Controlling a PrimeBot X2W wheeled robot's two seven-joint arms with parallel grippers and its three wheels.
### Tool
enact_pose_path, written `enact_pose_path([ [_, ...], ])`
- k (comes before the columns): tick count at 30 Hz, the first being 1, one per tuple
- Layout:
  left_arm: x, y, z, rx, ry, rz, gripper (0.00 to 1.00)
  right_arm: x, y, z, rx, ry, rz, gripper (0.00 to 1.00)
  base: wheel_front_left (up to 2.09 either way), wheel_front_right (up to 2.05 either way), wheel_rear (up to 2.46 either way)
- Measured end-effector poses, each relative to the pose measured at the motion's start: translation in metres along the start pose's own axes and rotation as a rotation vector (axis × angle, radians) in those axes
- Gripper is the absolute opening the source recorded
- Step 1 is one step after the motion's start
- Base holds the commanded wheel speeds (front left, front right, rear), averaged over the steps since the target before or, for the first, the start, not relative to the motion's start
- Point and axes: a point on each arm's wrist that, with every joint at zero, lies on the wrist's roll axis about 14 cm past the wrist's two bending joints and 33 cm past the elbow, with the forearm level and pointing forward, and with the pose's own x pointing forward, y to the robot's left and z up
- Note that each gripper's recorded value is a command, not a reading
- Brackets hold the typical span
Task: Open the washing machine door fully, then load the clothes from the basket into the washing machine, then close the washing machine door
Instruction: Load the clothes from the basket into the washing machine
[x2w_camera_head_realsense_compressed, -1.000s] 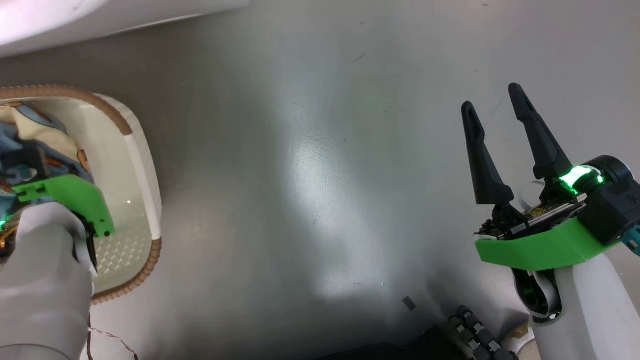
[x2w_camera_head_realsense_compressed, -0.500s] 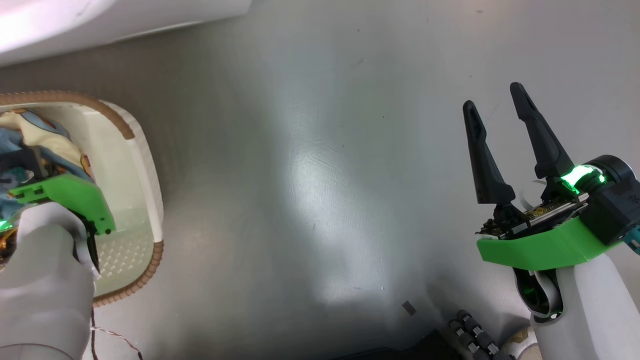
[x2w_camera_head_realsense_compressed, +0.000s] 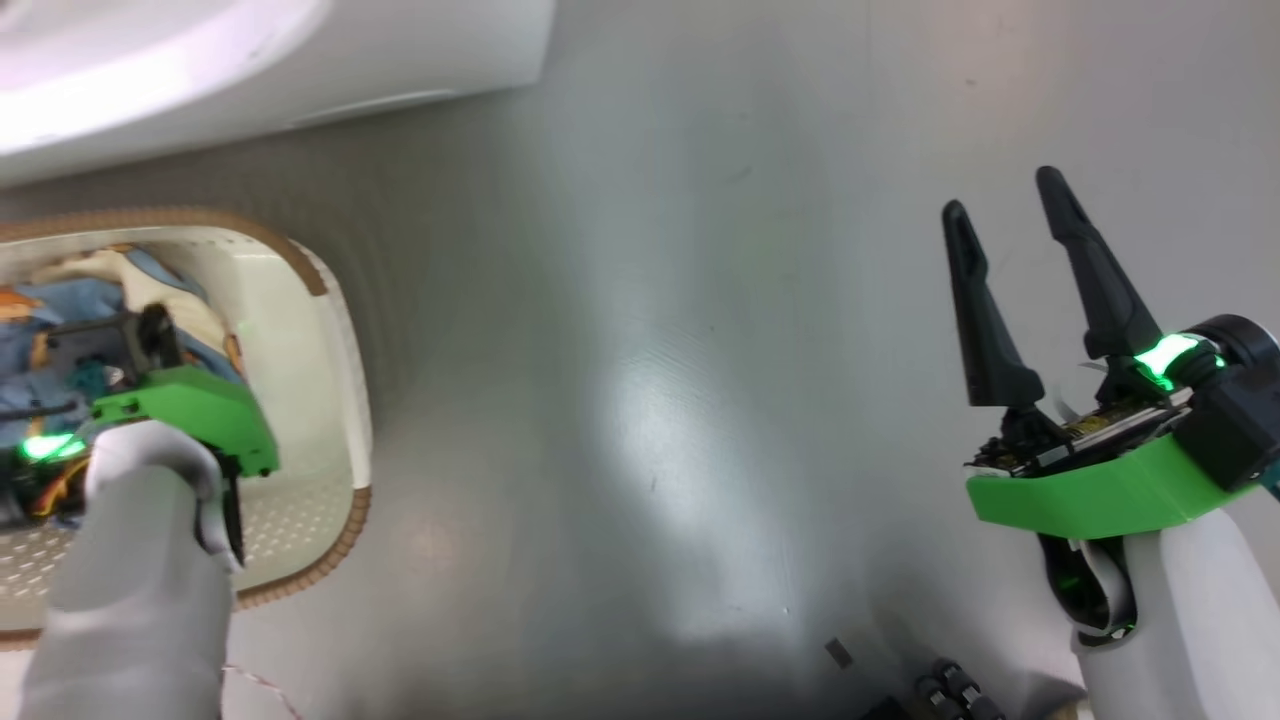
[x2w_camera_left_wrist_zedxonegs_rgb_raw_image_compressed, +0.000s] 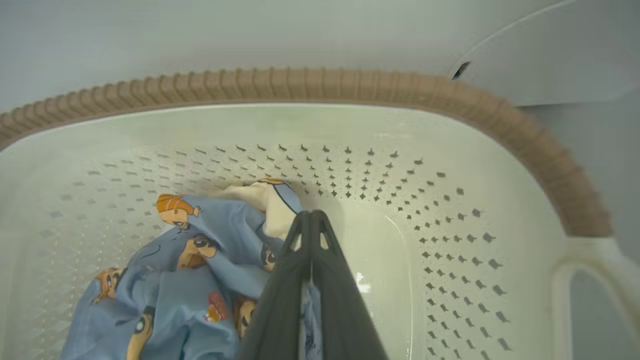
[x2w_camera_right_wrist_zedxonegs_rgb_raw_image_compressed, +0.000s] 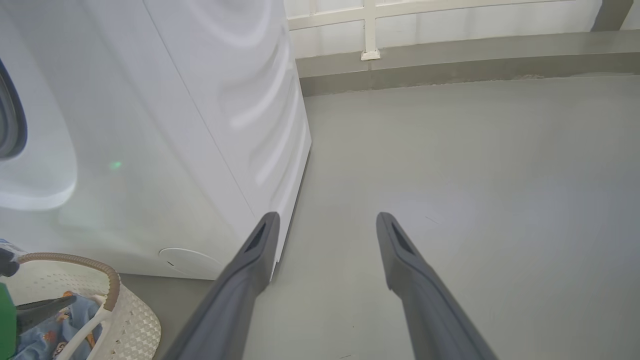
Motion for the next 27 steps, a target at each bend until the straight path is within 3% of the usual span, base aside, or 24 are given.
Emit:
enact_pose_path([
  [12,-0.074,-0.008,0.079,-0.125,-0.344,-0.040,0.00,-0.010,0.010,0.028,-0.017,-0.046,0.031,1.00,0.00,0.00,0.00],
  [19,-0.129,-0.004,0.115,-0.141,-0.506,-0.052,0.00,-0.025,0.015,0.048,-0.030,-0.073,0.038,1.00,0.00,0.00,0.00],
  [20,-0.137,-0.003,0.117,-0.146,-0.518,-0.051,0.11,-0.028,0.016,0.051,-0.030,-0.076,0.039,1.00,0.00,0.00,0.00],
  [21,-0.144,-0.003,0.118,-0.150,-0.531,-0.052,0.33,-0.030,0.018,0.054,-0.030,-0.080,0.042,1.00,0.00,0.00,0.00],
  [23,-0.158,-0.001,0.123,-0.155,-0.559,-0.054,0.89,-0.036,0.021,0.059,-0.030,-0.087,0.045,1.00,0.00,0.00,0.00],
  [24,-0.165,0.000,0.126,-0.151,-0.576,-0.052,1.00,-0.038,0.022,0.063,-0.034,-0.093,0.048,1.00,0.00,0.00,0.00],
  [27,-0.186,0.004,0.132,-0.153,-0.616,-0.046,1.00,-0.047,0.026,0.071,-0.043,-0.105,0.054,1.00,0.00,0.00,0.00],
])
